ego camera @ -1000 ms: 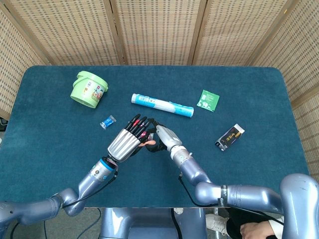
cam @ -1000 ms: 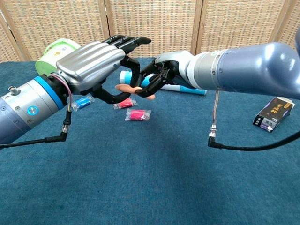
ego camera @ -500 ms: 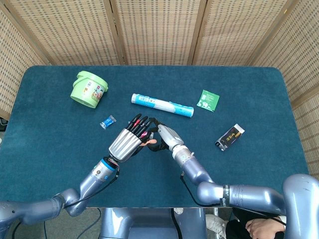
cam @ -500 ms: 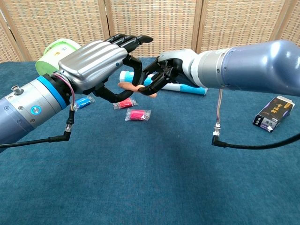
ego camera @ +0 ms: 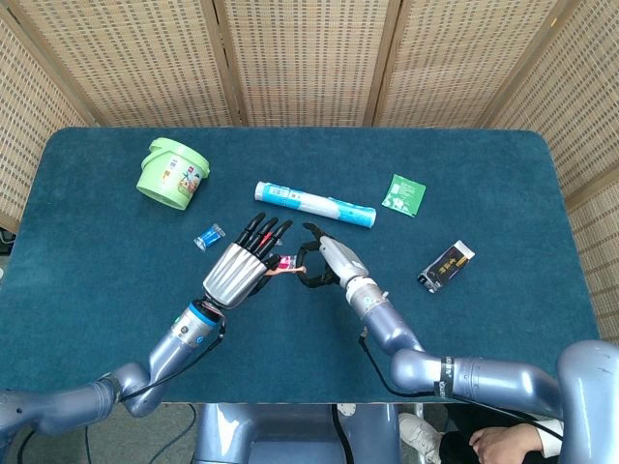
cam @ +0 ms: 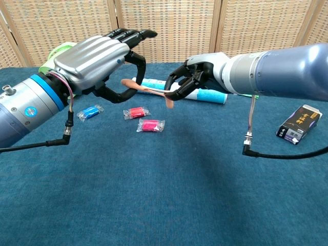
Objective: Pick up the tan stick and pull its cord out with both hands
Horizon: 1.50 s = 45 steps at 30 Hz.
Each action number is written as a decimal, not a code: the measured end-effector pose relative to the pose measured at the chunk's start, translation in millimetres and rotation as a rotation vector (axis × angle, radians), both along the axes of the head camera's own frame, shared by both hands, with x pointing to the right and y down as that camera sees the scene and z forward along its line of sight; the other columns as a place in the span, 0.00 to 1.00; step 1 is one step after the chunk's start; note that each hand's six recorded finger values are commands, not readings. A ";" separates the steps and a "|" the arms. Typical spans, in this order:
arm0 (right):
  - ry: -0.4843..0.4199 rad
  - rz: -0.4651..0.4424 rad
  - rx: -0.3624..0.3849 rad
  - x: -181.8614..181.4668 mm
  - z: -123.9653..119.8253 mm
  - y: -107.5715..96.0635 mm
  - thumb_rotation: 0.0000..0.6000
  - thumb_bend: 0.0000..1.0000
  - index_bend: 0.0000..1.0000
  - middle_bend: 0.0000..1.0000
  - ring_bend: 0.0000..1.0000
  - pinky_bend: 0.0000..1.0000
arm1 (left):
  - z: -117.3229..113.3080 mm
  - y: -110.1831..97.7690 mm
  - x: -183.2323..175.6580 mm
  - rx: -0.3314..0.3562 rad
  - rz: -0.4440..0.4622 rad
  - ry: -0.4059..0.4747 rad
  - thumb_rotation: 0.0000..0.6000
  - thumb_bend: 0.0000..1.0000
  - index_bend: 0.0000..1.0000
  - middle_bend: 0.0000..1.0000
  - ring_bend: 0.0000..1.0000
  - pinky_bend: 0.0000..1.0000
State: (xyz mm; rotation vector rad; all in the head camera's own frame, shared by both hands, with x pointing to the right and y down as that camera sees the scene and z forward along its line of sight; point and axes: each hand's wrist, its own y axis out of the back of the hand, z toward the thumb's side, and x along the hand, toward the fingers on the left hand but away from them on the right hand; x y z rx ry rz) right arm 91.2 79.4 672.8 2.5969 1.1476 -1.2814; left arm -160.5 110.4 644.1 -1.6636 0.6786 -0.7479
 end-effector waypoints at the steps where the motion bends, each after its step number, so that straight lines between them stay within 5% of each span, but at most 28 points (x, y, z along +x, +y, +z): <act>1: 0.004 0.002 0.000 2.2 0.6 -0.5 1.00 0.66 0.70 0.10 0.00 0.00 | -0.1 -1.4 -2.3 0.002 -0.003 -0.004 1.00 0.51 0.77 0.00 0.00 0.00; 19: 0.078 0.064 0.002 55.2 8.5 -4.6 1.00 0.66 0.71 0.10 0.00 0.00 | -19.2 -42.7 -77.8 0.071 -0.143 -0.052 1.00 0.51 0.77 0.00 0.00 0.00; 34: 0.123 0.117 0.026 104.9 -3.0 -7.7 1.00 0.66 0.71 0.10 0.00 0.00 | -75.2 -93.7 -228.3 0.202 -0.372 -0.186 1.00 0.52 0.77 0.00 0.00 0.00; 45: 0.181 0.197 0.061 163.5 -21.7 -14.7 1.00 0.66 0.71 0.10 0.00 0.00 | -93.3 -96.2 -305.9 0.204 -0.491 -0.221 1.00 0.52 0.78 0.00 0.00 0.00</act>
